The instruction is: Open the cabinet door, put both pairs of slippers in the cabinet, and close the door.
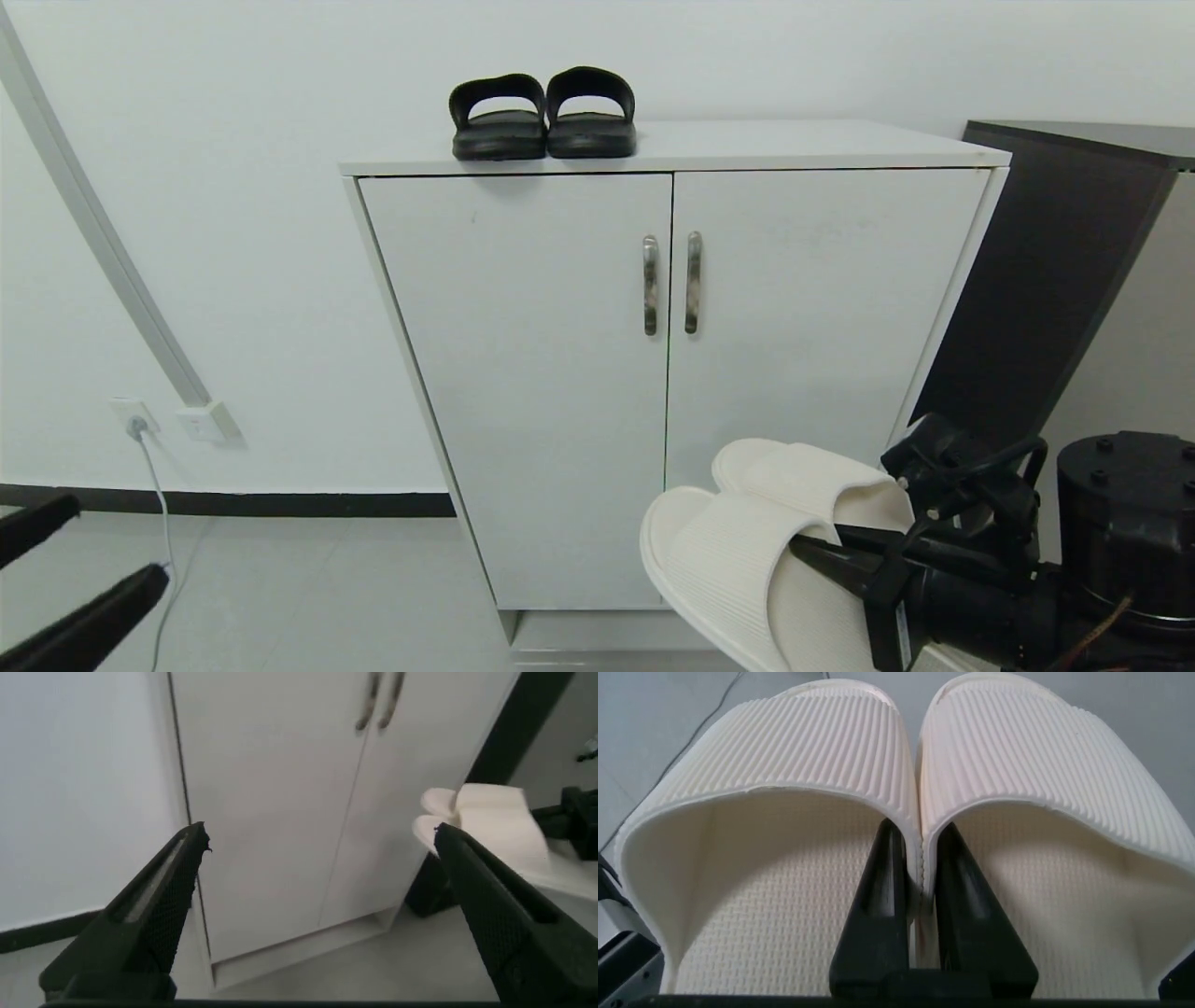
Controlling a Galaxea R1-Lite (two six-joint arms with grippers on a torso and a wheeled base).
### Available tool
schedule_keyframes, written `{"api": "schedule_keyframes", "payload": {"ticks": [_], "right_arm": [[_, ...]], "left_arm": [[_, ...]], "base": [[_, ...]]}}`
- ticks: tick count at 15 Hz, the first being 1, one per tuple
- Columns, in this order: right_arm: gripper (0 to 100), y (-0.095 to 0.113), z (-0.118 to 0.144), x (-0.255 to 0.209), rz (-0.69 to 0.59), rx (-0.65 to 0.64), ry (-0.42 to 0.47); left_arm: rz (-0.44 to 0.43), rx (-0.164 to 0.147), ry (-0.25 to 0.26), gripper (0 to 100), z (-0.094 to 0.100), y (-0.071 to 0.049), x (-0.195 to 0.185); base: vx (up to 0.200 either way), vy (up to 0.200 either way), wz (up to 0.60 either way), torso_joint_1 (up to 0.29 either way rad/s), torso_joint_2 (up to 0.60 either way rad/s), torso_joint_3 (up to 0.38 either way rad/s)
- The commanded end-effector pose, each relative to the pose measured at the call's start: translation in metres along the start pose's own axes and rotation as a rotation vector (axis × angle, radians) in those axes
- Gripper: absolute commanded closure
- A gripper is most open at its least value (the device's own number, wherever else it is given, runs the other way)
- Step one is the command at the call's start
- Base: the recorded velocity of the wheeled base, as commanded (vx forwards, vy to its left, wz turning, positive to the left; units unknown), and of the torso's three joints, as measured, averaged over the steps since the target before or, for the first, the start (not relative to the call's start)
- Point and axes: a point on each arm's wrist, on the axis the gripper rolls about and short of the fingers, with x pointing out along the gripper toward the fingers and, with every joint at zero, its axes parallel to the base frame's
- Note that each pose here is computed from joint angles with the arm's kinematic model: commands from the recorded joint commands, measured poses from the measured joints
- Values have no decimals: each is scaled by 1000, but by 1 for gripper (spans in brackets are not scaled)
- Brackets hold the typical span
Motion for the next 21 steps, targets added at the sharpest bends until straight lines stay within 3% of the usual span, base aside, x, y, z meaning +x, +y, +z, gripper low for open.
{"api": "schedule_keyframes", "payload": {"ticks": [1,5,7,10,11,14,16,17,19,21], "right_arm": [[100,0,0,-1,-1,0,-2],[100,0,0,-2,0,-1,-4],[100,1,1,-2,2,-6,-5],[100,2,-1,-2,9,-25,-1],[100,2,0,-2,11,-26,-1],[100,2,-1,-1,4,-26,4],[100,5,-4,-3,12,-45,10],[100,5,-4,-3,13,-50,10],[100,5,-4,-3,11,-50,8],[100,5,-3,-3,10,-49,7]], "left_arm": [[-74,-25,66,0,25,8,37],[-241,-21,112,0,42,-5,68],[-280,-25,134,0,49,-8,91],[-389,-40,98,0,58,-23,138],[-442,-48,83,0,60,-34,162],[-535,-47,125,0,55,-59,202],[-587,-48,119,0,60,-76,221],[-609,-71,118,0,63,-82,227],[-636,-147,123,0,70,-91,244],[-655,-173,145,0,67,-97,262]], "base": [[0,0,0,0,0,0],[0,0,0,0,0,0],[0,0,0,0,0,0],[0,0,0,0,0,0],[0,0,0,0,0,0],[0,0,0,0,0,0],[0,0,0,0,0,0],[0,0,0,0,0,0],[0,0,0,0,0,0],[0,0,0,0,0,0]]}}
